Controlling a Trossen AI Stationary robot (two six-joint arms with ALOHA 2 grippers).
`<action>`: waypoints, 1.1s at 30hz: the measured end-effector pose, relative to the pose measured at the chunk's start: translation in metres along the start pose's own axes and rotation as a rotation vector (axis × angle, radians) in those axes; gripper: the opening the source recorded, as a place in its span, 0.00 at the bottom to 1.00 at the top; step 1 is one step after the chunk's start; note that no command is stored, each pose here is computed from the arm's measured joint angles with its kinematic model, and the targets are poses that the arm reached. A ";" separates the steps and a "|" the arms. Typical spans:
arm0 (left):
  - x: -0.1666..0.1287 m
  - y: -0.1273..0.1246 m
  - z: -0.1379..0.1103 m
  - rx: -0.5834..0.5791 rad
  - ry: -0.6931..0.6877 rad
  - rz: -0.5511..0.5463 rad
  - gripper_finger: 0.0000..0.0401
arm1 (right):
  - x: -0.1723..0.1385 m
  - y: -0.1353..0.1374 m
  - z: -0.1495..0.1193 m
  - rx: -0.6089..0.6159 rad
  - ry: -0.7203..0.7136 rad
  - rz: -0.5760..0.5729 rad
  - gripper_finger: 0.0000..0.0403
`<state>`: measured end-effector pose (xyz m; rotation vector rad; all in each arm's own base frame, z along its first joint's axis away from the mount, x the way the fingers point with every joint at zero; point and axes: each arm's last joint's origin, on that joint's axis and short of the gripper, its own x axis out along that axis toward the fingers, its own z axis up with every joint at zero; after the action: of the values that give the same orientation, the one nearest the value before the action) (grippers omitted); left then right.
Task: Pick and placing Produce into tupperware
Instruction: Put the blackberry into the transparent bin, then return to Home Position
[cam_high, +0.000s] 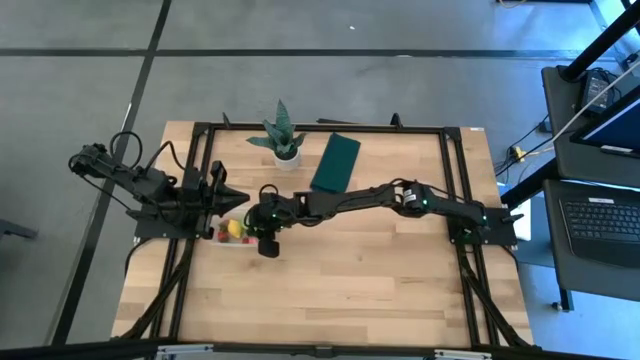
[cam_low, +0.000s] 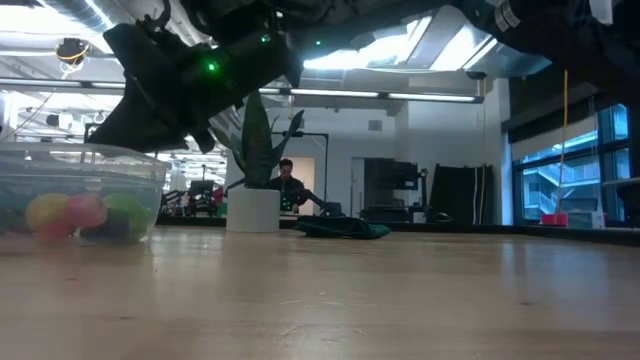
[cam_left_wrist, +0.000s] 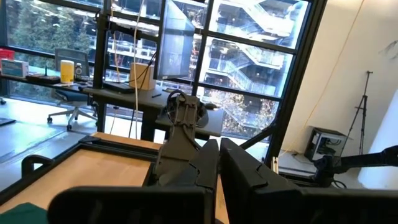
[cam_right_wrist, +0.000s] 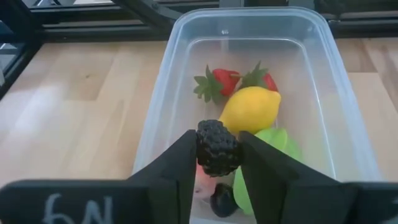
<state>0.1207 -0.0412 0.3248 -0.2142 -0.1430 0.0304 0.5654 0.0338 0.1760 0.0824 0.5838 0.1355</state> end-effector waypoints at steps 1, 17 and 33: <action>0.000 0.000 0.000 0.000 0.000 0.000 0.03 | 0.000 0.000 0.000 0.000 0.000 0.000 0.29; -0.002 0.001 0.001 0.049 -0.007 -0.002 0.13 | -0.050 0.005 0.045 -0.106 -0.061 -0.005 0.57; -0.030 0.015 0.017 0.129 -0.098 0.061 0.20 | -0.237 0.029 0.086 -0.135 0.209 -0.086 0.58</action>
<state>0.0880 -0.0242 0.3339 -0.0880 -0.2312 0.1111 0.4141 0.0235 0.3795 -0.0884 0.7836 0.1005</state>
